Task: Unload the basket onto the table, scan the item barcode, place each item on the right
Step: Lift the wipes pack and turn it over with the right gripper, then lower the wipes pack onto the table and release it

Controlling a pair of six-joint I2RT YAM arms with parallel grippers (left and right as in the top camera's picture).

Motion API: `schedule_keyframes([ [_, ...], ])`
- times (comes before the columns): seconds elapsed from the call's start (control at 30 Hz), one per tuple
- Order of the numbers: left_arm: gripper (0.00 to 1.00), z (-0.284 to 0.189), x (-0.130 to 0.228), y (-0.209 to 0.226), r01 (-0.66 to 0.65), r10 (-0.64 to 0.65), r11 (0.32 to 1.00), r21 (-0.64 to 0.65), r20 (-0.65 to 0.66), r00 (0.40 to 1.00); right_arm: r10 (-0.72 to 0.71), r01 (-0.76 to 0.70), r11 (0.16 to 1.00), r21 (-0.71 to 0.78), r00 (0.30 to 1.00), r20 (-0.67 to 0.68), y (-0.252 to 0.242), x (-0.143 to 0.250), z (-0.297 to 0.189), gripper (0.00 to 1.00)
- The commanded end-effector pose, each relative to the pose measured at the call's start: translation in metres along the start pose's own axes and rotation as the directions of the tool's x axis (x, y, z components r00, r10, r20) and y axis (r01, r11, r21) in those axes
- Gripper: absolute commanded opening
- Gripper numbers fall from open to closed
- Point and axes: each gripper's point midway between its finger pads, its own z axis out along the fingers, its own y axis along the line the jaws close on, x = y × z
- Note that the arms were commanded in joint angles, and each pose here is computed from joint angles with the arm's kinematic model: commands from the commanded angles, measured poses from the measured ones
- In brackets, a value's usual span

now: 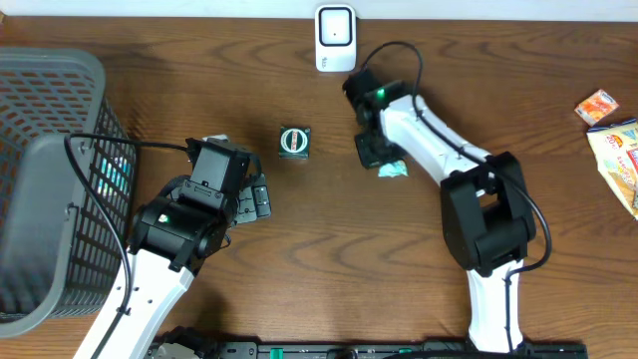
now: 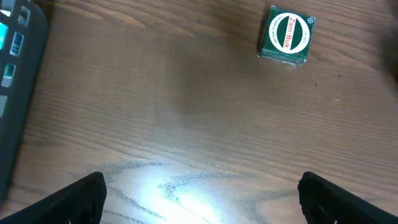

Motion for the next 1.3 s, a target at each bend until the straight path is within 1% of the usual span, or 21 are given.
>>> schedule_keyframes([
  [0.0,0.98,0.000,-0.002,0.003,0.001,-0.001,1.000,-0.017,0.007,1.000,-0.051,0.052,0.934,-0.353,0.999,0.010,0.033,-0.014,-0.023,0.01],
  [0.03,0.98,0.000,-0.002,0.003,0.001,-0.001,1.000,-0.017,0.007,1.000,-0.057,0.060,0.901,-0.429,0.998,0.019,0.037,-0.016,-0.029,0.01],
  [0.07,0.98,0.000,-0.002,0.003,0.001,-0.001,1.000,-0.017,0.007,1.000,-0.059,0.071,0.825,-0.560,0.997,0.040,0.043,-0.020,-0.040,0.01],
  [0.13,0.98,0.000,-0.002,0.003,0.001,-0.001,1.000,-0.017,0.007,1.000,-0.052,0.083,0.732,-0.676,0.996,0.066,0.043,-0.023,-0.054,0.01],
  [0.2,0.98,0.000,-0.002,0.003,0.001,-0.001,1.000,-0.017,0.007,1.000,-0.031,0.090,0.643,-0.760,0.995,0.092,0.037,-0.027,-0.066,0.01],
  [0.3,0.98,0.000,-0.002,0.003,0.001,-0.001,1.000,-0.017,0.007,1.000,0.012,0.083,0.530,-0.844,0.994,0.106,0.025,-0.028,-0.077,0.01],
  [0.4,0.98,0.000,-0.002,0.003,0.001,-0.001,1.000,-0.017,0.007,1.000,0.042,0.072,0.439,-0.896,0.994,0.101,0.017,-0.023,-0.080,0.01],
  [0.5,0.98,0.000,-0.002,0.003,0.001,-0.001,1.000,-0.017,0.007,1.000,0.078,0.034,0.376,-0.926,0.995,0.067,0.011,-0.014,-0.070,0.01],
  [0.6,0.97,0.000,-0.002,0.003,0.001,-0.001,1.000,-0.017,0.007,1.000,0.109,-0.020,0.355,-0.935,0.994,0.020,0.005,-0.002,-0.050,0.01],
  [0.7,0.98,0.000,-0.002,0.003,0.001,-0.001,1.000,-0.017,0.007,1.000,0.144,-0.088,0.349,-0.933,0.989,-0.039,0.001,0.008,-0.032,0.01],
  [0.77,0.98,0.000,-0.002,0.003,0.001,-0.001,1.000,-0.017,0.007,1.000,0.154,-0.111,0.366,-0.924,0.986,-0.057,-0.003,0.012,-0.022,0.01],
  [0.87,0.98,0.000,-0.002,0.003,0.001,-0.001,1.000,-0.017,0.007,1.000,0.174,-0.172,0.464,-0.869,0.980,-0.101,-0.019,0.018,-0.004,0.02],
  [0.9,0.98,0.000,-0.002,0.003,0.001,-0.001,1.000,-0.017,0.007,1.000,0.190,-0.213,0.501,-0.839,0.973,-0.133,-0.026,0.020,0.002,0.06],
  [0.97,0.98,0.000,-0.002,0.003,0.001,-0.001,1.000,-0.017,0.007,1.000,0.219,-0.275,0.582,-0.765,0.959,-0.179,-0.043,0.025,0.014,0.17],
  [1.03,0.98,0.000,-0.002,0.003,0.001,-0.001,1.000,-0.017,0.007,1.000,0.229,-0.300,0.641,-0.706,0.953,-0.196,-0.058,0.028,0.017,0.23],
  [1.13,0.98,0.000,-0.002,0.003,0.001,-0.001,1.000,-0.017,0.007,1.000,0.237,-0.318,0.720,-0.617,0.948,-0.212,-0.080,0.028,0.011,0.36],
  [1.27,0.98,0.000,-0.002,0.003,0.001,-0.001,1.000,-0.017,0.007,1.000,0.231,-0.303,0.762,-0.572,0.953,-0.197,-0.090,0.020,-0.003,0.45],
])
